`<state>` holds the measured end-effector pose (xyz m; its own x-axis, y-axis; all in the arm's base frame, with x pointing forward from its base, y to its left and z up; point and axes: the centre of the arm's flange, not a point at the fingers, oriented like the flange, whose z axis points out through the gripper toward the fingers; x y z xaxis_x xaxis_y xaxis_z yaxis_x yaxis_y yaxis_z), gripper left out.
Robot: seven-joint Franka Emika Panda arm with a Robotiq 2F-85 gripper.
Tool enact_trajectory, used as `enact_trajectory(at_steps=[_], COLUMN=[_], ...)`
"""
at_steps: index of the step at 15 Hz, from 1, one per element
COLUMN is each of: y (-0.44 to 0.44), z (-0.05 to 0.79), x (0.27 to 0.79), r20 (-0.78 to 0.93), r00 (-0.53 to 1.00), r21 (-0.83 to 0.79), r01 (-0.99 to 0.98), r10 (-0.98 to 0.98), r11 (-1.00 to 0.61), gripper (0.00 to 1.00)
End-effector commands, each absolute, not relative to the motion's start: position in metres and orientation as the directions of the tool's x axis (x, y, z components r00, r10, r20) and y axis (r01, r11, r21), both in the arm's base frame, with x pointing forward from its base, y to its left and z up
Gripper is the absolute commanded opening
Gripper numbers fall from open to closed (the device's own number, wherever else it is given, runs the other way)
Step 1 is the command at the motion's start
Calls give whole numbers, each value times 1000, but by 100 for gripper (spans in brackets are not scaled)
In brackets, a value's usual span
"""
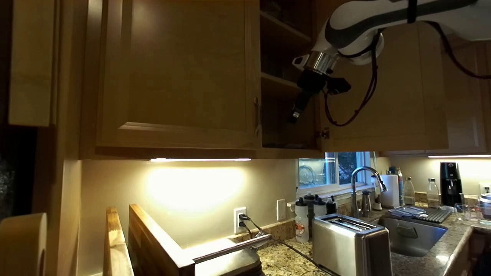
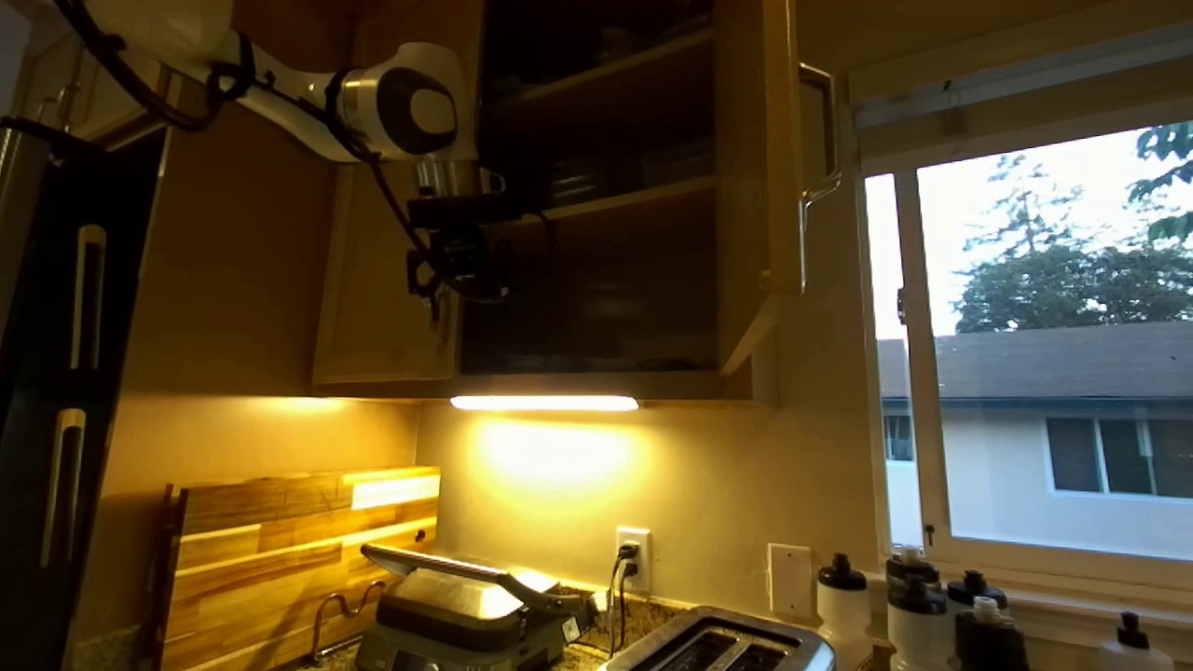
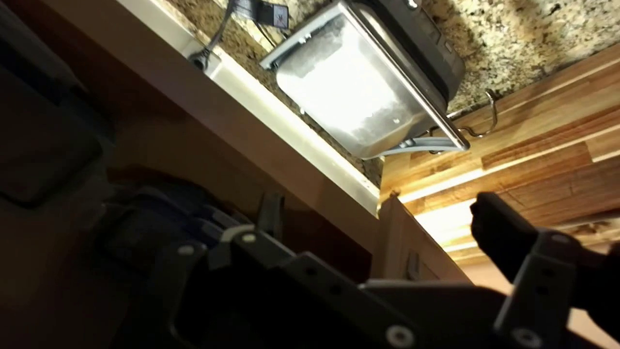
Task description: Open the cabinet doors
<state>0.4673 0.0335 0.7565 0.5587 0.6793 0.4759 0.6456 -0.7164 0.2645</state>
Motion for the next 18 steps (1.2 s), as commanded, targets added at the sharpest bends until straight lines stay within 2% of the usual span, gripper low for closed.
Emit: enact_trajectory(at_steps=[1, 10, 18], y=[34, 53, 61], z=[770, 774, 768], x=[485, 509, 535], r20=[527, 568, 549], r00=[422, 112, 38], r21=[240, 344, 382], r01=[759, 868, 877], r10=[738, 815, 835], r11=[-605, -359, -291], gripper=[100, 100, 100])
